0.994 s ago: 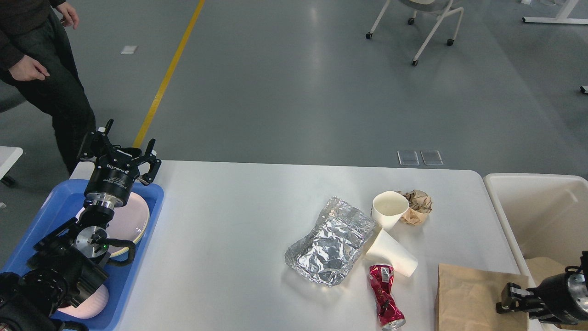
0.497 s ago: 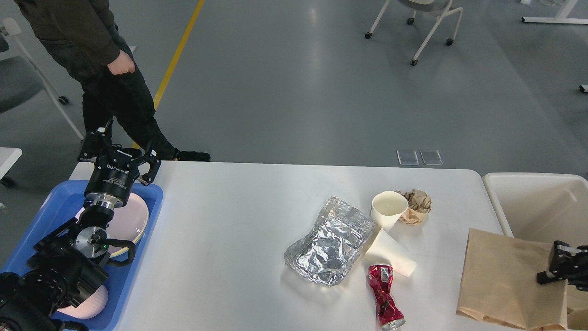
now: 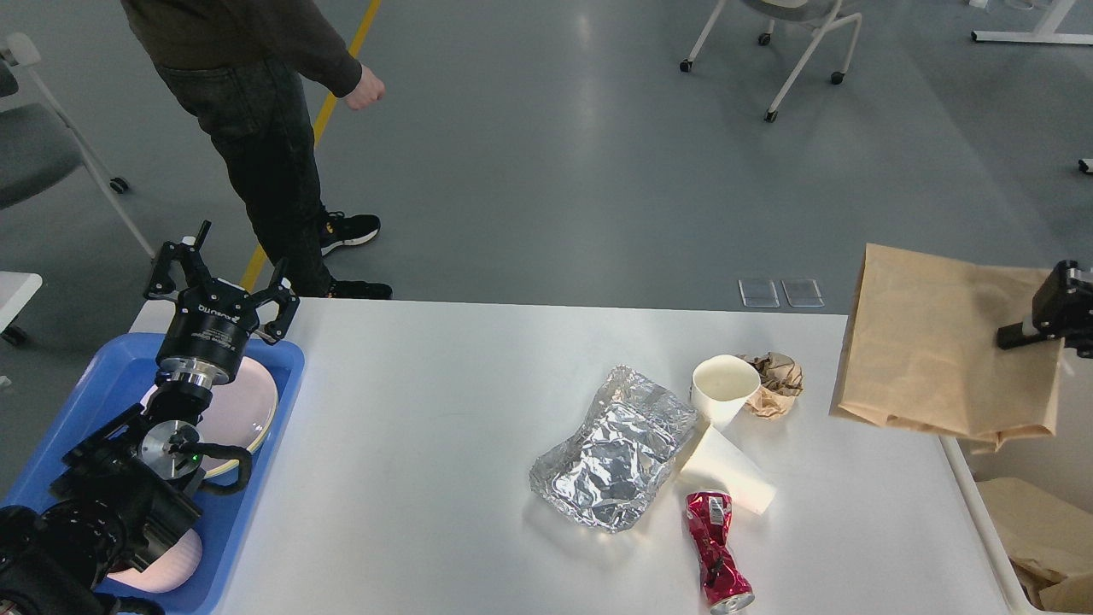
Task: Tidy desktop
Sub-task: 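Lift the second paper bag up over the white bin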
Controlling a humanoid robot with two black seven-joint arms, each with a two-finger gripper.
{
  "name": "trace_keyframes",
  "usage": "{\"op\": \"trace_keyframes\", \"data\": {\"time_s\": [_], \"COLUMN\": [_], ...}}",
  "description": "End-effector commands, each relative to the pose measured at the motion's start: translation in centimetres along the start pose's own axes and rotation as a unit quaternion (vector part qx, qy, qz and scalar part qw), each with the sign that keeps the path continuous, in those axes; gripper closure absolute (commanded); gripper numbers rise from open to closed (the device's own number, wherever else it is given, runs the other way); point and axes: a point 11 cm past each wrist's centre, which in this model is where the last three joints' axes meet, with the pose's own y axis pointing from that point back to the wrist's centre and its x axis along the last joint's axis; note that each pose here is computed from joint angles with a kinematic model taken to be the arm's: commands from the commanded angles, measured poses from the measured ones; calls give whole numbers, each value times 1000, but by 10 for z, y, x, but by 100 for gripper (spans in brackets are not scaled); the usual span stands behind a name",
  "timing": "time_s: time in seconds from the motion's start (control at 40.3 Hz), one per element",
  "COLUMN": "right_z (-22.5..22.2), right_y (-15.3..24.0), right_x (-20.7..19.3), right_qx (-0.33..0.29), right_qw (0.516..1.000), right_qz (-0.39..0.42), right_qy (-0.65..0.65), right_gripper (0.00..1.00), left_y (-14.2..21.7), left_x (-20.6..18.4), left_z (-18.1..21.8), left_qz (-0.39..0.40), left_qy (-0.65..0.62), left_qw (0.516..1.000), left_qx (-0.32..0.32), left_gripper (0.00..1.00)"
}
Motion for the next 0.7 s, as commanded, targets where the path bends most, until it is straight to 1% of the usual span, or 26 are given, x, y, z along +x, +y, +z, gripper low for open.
{"op": "trace_keyframes", "data": {"time_s": [0.0,0.447,0.671], "right_z": [-19,-49,-54], "right_y": [22,55,57], "right_x": [18,41,43], "right_qx": [13,53,61], "right_qw": [999,993,992], "right_qz": [39,98,103], "right_qy": [19,41,43], "right_gripper": [100,100,100], "left_y": [0,0,0], "left_x": [0,0,0], "left_z": [0,0,0], "left_qz": [0,0,0], "left_qy": [0,0,0], "left_qw": [1000,1000,1000], "left_qx": [0,0,0], "left_gripper": [4,4,4]}}
